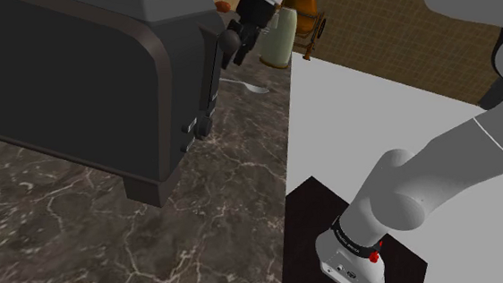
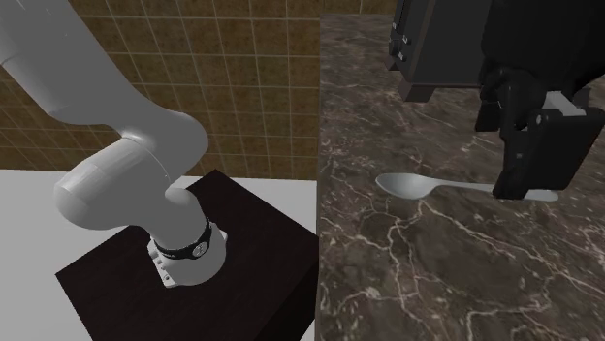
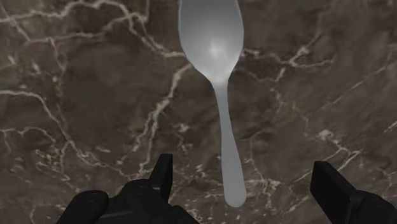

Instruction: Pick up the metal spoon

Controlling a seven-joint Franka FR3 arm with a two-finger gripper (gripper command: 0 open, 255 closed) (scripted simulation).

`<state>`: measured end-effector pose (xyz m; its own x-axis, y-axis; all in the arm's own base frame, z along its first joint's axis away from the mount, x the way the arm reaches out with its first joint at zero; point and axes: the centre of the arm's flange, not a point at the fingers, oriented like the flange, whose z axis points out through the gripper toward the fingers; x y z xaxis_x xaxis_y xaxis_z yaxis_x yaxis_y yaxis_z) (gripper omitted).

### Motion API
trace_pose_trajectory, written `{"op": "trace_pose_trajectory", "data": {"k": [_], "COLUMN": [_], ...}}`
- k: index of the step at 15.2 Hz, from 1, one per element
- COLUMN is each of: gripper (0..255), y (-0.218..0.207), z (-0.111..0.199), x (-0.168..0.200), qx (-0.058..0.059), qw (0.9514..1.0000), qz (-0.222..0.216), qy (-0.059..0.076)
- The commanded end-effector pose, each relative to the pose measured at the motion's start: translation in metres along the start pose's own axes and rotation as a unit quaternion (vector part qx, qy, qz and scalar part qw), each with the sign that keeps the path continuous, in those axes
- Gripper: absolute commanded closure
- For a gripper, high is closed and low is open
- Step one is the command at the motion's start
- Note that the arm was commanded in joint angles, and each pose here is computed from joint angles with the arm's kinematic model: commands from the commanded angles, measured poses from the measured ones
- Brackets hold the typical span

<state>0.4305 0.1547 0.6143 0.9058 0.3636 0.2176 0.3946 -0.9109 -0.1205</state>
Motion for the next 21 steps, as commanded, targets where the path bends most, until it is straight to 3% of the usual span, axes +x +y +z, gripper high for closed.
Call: {"op": "trace_pose_trajectory", "data": {"k": [1, 8, 9, 18, 21], "gripper": [0, 0, 255, 255, 255], "y": [0.0, 0.003, 0.003, 0.003, 0.001], "z": [0.008, 0.031, 0.032, 0.031, 0.016], "x": [0.001, -0.005, -0.005, -0.005, -0.001], "qx": [0.001, 0.001, 0.001, 0.001, 0.001], "qw": [1.0, 1.0, 1.0, 1.0, 1.0], "qz": [-0.002, -0.002, -0.002, -0.002, -0.002], "qy": [0.002, 0.002, 0.002, 0.002, 0.002]}}
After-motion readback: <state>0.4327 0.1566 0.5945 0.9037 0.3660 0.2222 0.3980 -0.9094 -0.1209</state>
